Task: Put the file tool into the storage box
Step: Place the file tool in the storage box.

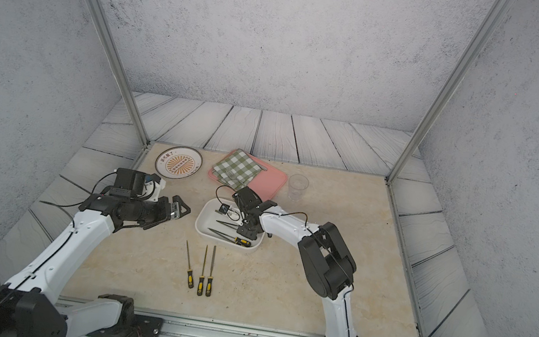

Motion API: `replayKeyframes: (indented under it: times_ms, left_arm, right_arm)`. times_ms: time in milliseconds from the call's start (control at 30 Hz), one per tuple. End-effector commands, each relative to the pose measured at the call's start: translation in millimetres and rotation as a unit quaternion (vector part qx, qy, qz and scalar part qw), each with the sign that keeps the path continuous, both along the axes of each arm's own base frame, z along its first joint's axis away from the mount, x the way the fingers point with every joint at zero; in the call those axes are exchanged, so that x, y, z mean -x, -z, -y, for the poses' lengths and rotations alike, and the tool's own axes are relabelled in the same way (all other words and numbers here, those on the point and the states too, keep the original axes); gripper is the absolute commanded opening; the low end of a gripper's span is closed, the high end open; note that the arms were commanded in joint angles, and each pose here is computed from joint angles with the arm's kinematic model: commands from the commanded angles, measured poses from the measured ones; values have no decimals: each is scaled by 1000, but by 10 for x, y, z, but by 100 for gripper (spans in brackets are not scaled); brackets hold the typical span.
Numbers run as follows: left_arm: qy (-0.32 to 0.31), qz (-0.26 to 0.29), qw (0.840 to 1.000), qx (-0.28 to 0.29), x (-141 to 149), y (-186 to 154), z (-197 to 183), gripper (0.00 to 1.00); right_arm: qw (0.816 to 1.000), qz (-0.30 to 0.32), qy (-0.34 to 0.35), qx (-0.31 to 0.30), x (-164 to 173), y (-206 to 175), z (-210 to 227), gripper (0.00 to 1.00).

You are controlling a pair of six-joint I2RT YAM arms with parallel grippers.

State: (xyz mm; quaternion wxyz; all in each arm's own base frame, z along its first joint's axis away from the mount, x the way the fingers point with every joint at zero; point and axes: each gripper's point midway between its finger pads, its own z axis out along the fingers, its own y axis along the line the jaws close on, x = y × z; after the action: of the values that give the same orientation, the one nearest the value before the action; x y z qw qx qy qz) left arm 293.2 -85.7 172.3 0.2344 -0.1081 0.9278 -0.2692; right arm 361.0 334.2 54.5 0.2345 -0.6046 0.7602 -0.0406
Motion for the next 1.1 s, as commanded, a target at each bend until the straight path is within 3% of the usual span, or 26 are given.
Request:
replayKeyframes:
  times_ms: [0, 367, 600, 867, 1067]
  left_arm:
    - [15, -12, 1000, 23, 19, 53, 75, 100]
    - [15, -19, 999, 34, 15, 92, 101, 100]
    - [24, -38, 998, 50, 22, 155, 157, 100]
    - [21, -37, 998, 42, 31, 161, 140, 100]
    - [16, -31, 999, 2, 53, 166, 88, 100]
  right_arm:
    - [1000, 19, 1, 0, -141, -21, 13, 15]
    - [999, 17, -18, 28, -247, 120, 4, 18]
    - [1000, 20, 2, 20, -297, 41, -8, 46]
    - [997, 33, 54, -38, -316, -389, -44, 55]
    - [979, 35, 164, -113, -195, -798, 120, 55]
